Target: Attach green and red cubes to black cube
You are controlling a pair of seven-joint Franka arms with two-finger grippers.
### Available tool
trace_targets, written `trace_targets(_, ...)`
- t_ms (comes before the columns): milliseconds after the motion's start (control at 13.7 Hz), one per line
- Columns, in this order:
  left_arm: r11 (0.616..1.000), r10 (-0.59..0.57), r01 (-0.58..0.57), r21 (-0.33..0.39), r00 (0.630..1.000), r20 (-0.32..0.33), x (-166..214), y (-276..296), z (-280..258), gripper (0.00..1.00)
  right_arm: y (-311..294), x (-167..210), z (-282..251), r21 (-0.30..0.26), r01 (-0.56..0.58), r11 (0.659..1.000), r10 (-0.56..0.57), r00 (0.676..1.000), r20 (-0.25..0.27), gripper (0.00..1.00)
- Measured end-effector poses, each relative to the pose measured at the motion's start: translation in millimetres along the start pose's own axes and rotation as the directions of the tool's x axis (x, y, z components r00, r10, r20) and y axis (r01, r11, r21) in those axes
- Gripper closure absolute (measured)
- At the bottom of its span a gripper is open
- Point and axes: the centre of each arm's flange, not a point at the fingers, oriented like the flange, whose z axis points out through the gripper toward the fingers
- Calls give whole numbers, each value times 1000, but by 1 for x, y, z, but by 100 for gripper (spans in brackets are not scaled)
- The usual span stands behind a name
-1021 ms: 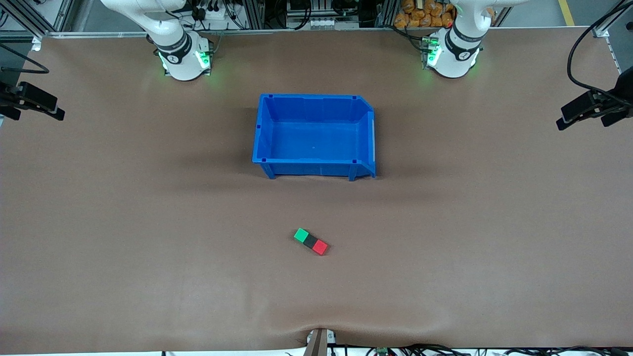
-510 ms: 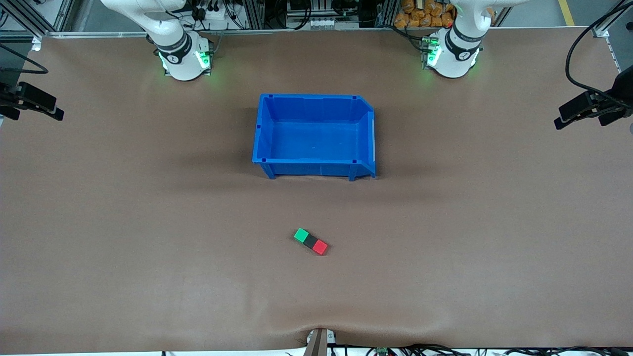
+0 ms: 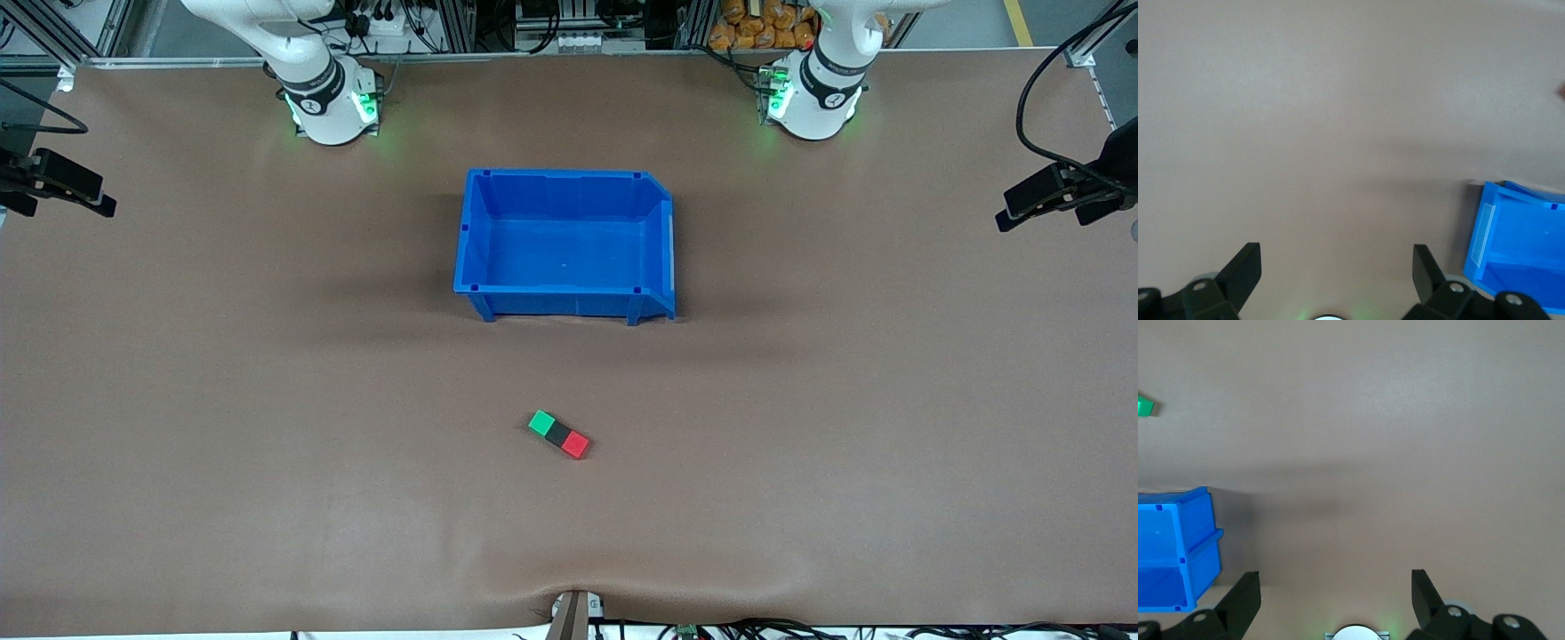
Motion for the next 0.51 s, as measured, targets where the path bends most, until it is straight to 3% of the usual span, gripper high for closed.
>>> trace_targets(510,1000,1,-1,0,1000,5,0,0,1,0,0,1,0,0,0,1000,0,1000,-4,0)
